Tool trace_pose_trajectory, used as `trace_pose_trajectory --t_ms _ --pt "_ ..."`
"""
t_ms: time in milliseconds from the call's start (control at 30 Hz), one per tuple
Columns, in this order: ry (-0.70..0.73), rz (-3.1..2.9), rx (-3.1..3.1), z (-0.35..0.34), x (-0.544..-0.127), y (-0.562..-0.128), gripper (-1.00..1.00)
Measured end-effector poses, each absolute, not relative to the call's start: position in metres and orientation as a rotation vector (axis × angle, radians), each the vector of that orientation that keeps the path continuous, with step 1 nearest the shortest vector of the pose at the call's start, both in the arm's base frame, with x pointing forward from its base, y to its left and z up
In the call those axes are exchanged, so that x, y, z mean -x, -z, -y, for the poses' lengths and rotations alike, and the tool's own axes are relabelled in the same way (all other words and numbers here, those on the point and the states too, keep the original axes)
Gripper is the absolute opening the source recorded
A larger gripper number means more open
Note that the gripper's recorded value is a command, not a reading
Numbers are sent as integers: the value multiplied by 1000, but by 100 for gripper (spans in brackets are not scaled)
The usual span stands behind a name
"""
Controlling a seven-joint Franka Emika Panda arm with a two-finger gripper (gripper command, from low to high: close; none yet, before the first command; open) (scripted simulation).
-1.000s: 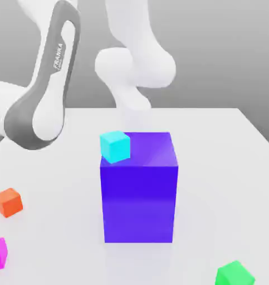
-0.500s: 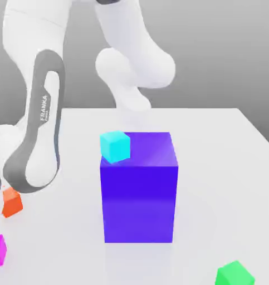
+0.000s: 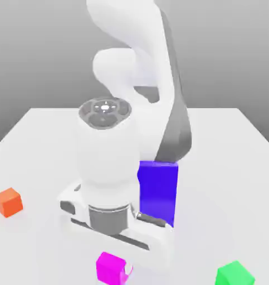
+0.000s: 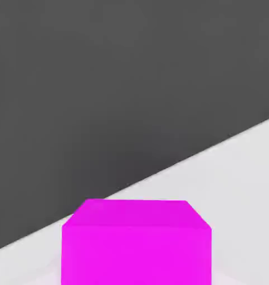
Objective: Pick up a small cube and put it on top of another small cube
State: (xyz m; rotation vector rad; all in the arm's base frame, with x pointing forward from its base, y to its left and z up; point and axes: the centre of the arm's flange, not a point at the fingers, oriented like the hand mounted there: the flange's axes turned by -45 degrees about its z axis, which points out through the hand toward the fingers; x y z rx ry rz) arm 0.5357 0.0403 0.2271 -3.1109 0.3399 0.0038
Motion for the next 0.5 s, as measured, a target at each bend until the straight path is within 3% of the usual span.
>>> trace_pose_trajectory --t_ms 133,233,267,500 --pt "-2 158 3130 -141 -519 -233 -100" --pt "0 415 3113 -192 -507 -195 -100" --pt "0 437 3110 -196 -506 -185 100" --pt "0 454 3108 -199 -505 -185 100"
